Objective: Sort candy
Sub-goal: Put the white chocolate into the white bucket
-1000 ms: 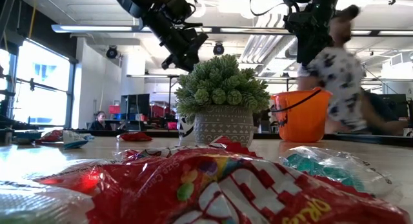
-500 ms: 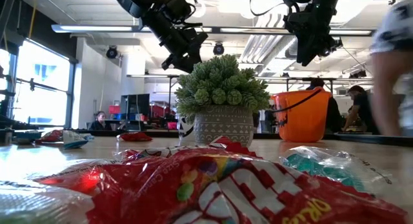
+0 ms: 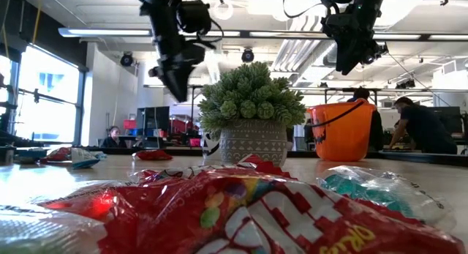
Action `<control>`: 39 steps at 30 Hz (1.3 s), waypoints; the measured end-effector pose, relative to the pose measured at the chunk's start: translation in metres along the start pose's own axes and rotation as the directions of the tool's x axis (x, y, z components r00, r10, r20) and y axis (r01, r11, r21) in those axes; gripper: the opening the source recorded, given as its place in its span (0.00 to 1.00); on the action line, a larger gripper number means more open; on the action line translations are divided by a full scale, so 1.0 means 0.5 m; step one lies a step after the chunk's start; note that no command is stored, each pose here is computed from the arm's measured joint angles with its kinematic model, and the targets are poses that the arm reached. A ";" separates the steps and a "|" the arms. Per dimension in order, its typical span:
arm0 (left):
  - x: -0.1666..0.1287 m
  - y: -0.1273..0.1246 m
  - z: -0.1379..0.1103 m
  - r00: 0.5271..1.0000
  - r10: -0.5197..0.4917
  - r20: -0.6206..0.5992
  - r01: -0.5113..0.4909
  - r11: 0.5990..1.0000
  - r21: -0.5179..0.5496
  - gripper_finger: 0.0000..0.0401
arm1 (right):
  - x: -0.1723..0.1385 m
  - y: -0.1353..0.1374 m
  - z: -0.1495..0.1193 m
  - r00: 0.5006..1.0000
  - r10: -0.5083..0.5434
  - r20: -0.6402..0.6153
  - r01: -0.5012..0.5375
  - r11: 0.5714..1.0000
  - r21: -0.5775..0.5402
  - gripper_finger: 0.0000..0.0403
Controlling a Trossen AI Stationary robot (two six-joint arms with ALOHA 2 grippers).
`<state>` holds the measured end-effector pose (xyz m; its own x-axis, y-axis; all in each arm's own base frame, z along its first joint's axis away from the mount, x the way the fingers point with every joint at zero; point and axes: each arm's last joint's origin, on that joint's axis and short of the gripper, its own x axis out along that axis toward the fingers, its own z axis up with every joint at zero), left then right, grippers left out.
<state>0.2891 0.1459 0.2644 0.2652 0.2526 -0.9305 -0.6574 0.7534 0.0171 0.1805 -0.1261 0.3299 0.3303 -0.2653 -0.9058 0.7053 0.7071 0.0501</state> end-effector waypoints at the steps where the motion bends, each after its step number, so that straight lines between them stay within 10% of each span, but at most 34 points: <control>1: -0.001 -0.003 -0.011 0.999 0.019 -0.048 -0.019 1.000 0.003 0.24 | 0.000 0.000 0.000 1.000 0.000 0.000 0.000 1.000 0.000 0.36; 11: 0.002 -0.047 -0.116 0.916 0.127 -0.380 -0.141 0.990 -0.010 0.24 | 0.000 0.000 0.000 1.000 0.000 0.000 0.000 1.000 0.000 0.36; 20: 0.050 -0.114 -0.219 0.916 0.117 -0.383 -0.217 0.949 -0.229 0.24 | 0.000 0.000 0.002 1.000 0.001 0.008 -0.001 1.000 0.000 0.36; 39: 0.053 -0.233 -0.354 0.950 0.053 -0.309 -0.283 0.570 -0.771 0.24 | 0.000 0.000 0.002 1.000 0.002 0.010 -0.002 1.000 0.000 0.36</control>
<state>0.2478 -0.0424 0.1730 -0.0008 0.0925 -0.9957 -0.9939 -0.1099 -0.0094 0.1812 -0.1266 0.3303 0.3381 -0.2707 -0.9013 0.7047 0.7076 0.0518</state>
